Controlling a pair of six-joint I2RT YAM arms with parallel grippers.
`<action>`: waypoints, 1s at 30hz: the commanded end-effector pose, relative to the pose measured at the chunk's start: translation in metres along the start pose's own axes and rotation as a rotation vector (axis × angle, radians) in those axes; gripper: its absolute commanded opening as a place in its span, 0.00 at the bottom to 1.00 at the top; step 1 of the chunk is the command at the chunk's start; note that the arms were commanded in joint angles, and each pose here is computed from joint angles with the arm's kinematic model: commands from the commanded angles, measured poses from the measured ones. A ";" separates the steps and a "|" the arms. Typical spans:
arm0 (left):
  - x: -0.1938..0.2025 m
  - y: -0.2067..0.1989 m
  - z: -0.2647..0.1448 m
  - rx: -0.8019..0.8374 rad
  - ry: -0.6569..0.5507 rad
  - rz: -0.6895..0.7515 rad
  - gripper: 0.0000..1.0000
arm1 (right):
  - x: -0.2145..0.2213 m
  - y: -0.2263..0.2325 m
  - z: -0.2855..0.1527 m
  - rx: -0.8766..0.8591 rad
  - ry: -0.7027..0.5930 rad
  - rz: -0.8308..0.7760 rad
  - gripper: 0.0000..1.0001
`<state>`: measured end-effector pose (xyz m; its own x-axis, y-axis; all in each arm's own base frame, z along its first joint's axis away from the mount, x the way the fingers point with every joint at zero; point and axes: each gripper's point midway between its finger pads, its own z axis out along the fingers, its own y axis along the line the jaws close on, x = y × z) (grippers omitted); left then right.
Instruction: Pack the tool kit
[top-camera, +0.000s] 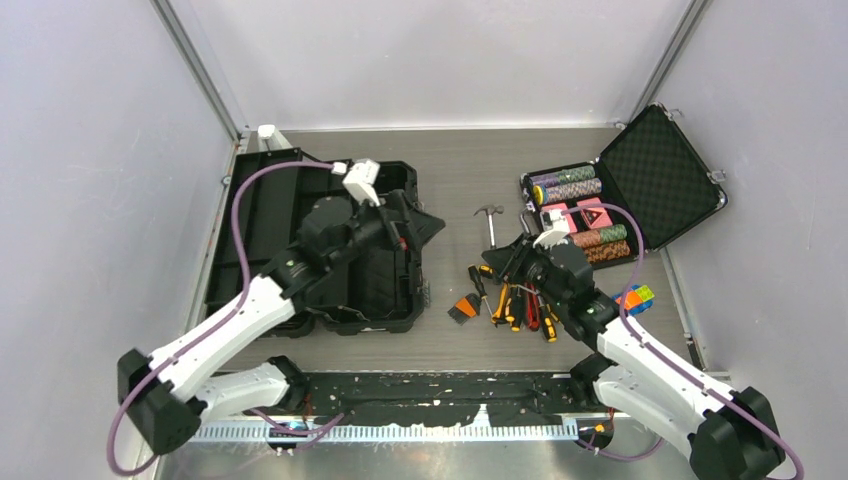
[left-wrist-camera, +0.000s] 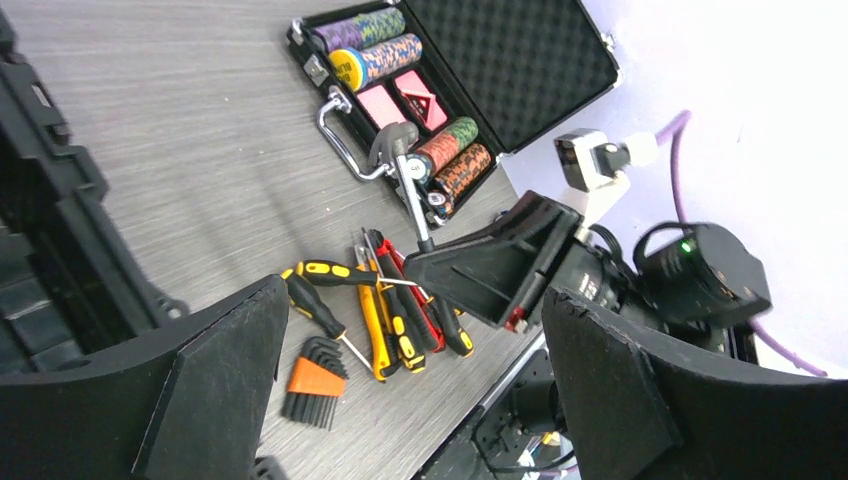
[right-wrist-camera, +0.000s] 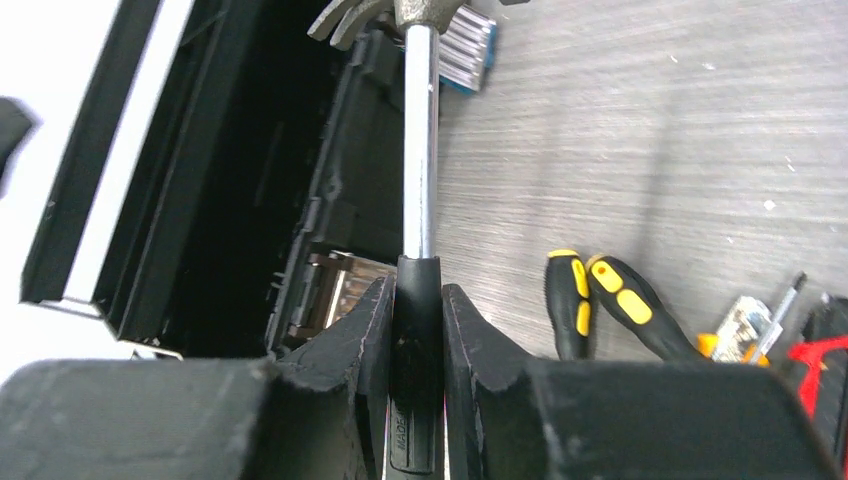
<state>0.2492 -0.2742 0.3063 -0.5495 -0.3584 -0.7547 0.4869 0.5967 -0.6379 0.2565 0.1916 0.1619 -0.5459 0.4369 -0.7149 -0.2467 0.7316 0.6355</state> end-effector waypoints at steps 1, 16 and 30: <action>-0.019 -0.027 0.032 0.056 -0.084 -0.055 0.97 | -0.033 0.053 -0.012 -0.265 -0.149 -0.103 0.05; 0.032 -0.050 0.111 0.129 0.116 -0.192 0.77 | -0.024 0.075 -0.020 -0.398 -0.141 -0.168 0.05; 0.033 -0.048 0.100 0.092 0.128 -0.087 0.00 | -0.015 0.081 -0.020 -0.430 -0.107 -0.169 0.10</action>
<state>0.2803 -0.3971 0.2524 -0.7535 -0.3059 -0.5820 0.3883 0.5073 -0.7693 0.2308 0.2291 0.2073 -0.4491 0.3818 -0.8078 -0.5812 0.5619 0.5887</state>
